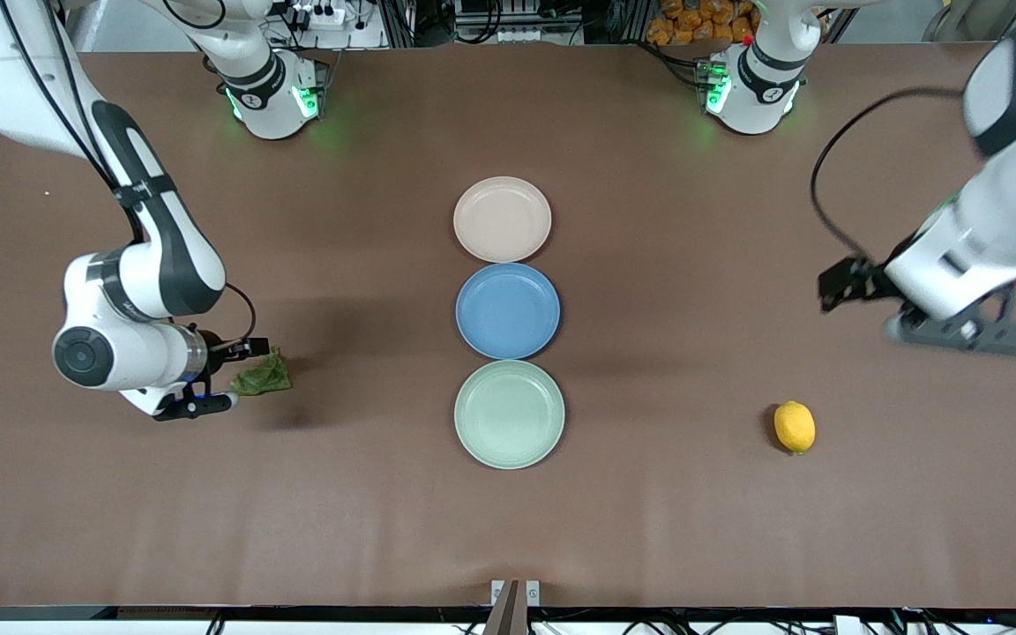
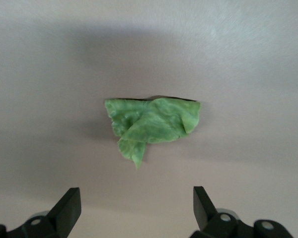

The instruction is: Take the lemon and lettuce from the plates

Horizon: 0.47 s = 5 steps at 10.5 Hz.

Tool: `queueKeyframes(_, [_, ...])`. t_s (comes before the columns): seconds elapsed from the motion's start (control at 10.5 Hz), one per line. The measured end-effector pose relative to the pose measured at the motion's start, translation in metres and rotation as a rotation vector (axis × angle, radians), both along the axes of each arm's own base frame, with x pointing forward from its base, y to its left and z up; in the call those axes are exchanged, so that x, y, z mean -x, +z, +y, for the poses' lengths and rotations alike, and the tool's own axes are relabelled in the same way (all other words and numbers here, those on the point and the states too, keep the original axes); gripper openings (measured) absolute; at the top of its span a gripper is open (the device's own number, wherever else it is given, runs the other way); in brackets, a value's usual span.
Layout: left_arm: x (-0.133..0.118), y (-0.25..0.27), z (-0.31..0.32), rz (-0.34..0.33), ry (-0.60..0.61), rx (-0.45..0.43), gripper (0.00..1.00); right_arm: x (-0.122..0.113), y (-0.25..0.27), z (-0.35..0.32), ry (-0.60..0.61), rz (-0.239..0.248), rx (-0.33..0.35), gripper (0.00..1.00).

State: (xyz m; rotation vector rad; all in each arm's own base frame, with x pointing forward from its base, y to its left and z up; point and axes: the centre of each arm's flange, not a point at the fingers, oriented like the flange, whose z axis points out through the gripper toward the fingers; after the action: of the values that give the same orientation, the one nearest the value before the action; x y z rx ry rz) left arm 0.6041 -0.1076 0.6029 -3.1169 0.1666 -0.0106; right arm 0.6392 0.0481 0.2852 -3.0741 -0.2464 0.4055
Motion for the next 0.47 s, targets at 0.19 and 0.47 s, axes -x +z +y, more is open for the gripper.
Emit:
queueKeyframes(0.19, [0.034, 0.036, 0.006, 0.026, 0.08, -0.02, 1.0, -0.002, 0.063, -0.004, 0.066, -0.052, 0.01, 1.0])
queueKeyframes(0.47, [0.063, 0.063, 0.012, 0.027, 0.113, -0.033, 1.0, 0.007, 0.164, -0.015, 0.078, -0.09, 0.046, 1.0])
